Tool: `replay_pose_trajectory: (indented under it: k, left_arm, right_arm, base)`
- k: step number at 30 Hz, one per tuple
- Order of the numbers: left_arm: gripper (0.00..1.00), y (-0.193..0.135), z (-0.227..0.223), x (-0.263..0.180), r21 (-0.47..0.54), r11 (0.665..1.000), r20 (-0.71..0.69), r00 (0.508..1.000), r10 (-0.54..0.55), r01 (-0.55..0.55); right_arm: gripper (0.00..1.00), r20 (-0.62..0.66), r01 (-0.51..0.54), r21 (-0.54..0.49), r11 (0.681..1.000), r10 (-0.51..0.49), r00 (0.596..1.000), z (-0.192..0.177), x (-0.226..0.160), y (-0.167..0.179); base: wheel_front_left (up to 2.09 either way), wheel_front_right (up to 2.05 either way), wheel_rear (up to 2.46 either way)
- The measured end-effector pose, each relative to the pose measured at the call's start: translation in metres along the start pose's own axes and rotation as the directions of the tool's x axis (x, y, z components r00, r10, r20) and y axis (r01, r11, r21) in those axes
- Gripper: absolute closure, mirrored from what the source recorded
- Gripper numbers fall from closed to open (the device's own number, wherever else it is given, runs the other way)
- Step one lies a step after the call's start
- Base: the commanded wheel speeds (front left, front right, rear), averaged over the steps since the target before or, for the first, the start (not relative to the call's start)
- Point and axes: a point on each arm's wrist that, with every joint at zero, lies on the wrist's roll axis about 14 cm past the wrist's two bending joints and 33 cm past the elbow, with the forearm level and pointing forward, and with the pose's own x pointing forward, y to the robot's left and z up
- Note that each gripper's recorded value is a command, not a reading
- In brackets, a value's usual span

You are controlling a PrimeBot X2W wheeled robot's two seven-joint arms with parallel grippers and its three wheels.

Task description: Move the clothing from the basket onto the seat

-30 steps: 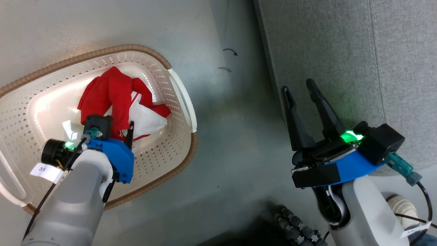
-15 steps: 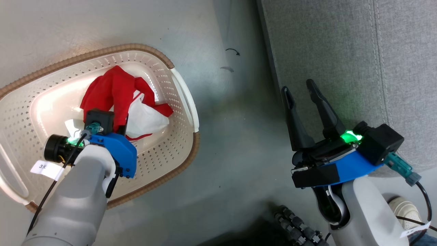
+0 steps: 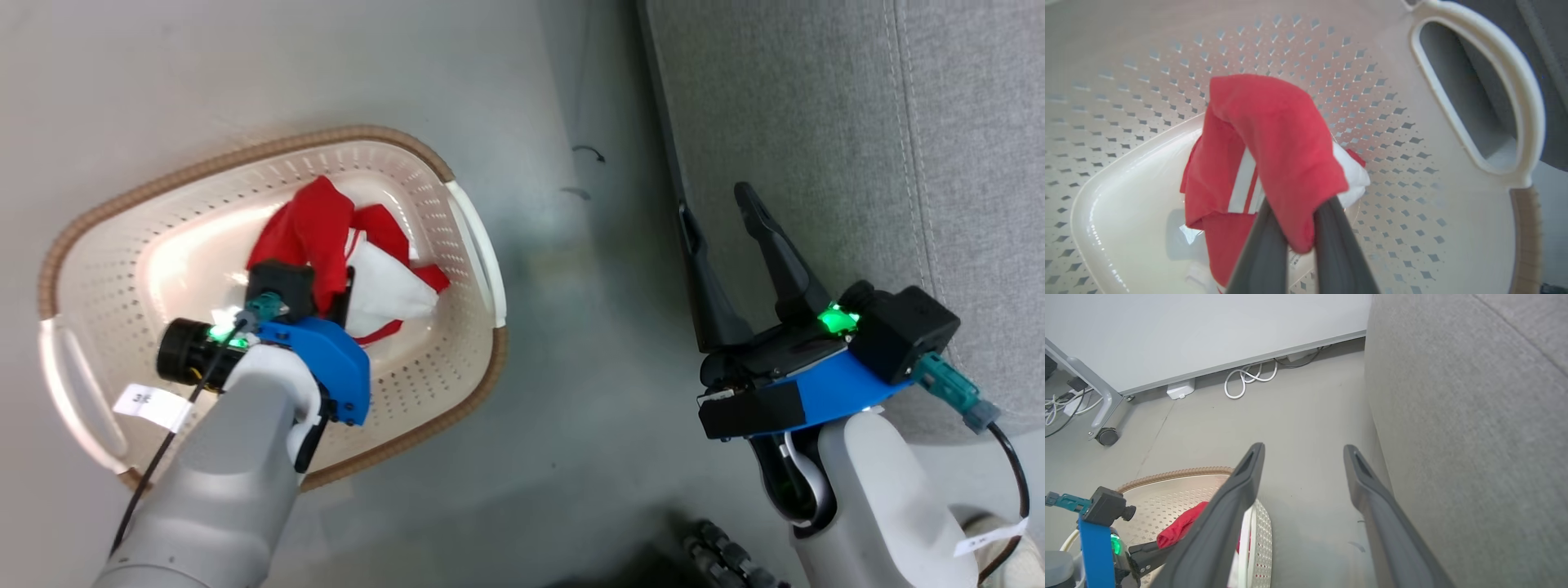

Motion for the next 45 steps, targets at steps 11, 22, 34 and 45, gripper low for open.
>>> replay_pose_trajectory:
  k: [11, 22, 34, 45]
  left_arm:
    - [1.00, -0.026, 0.058, -0.056, 0.045, 0.999, 0.191, 0.982, -0.017, 0.009]
    - [1.00, -0.080, 0.109, -0.134, 0.183, 0.983, 0.388, 0.917, -0.095, 0.024]
    - [1.00, -0.130, 0.174, -0.220, 0.342, 0.939, 0.592, 0.783, -0.191, -0.030]
    - [1.00, -0.174, 0.230, -0.284, 0.454, 0.885, 0.702, 0.652, -0.285, -0.102]
  right_arm:
    - [0.00, 0.097, -0.078, -0.034, 0.996, 0.081, 0.992, 0.052, -0.001, 0.031]
    - [0.00, 0.169, -0.151, -0.031, 0.988, 0.154, 0.973, 0.094, -0.039, 0.066]
    - [0.00, 0.239, -0.221, -0.040, 0.975, 0.224, 0.945, 0.122, -0.088, 0.096]
    - [0.00, 0.259, -0.283, -0.063, 0.957, 0.289, 0.922, 0.130, -0.118, 0.120]
  base:
    - [0.00, 0.00, 0.00]
    - [0.00, 0.00, 0.00]
    - [0.00, 0.00, 0.00]
    - [0.00, 0.00, 0.00]
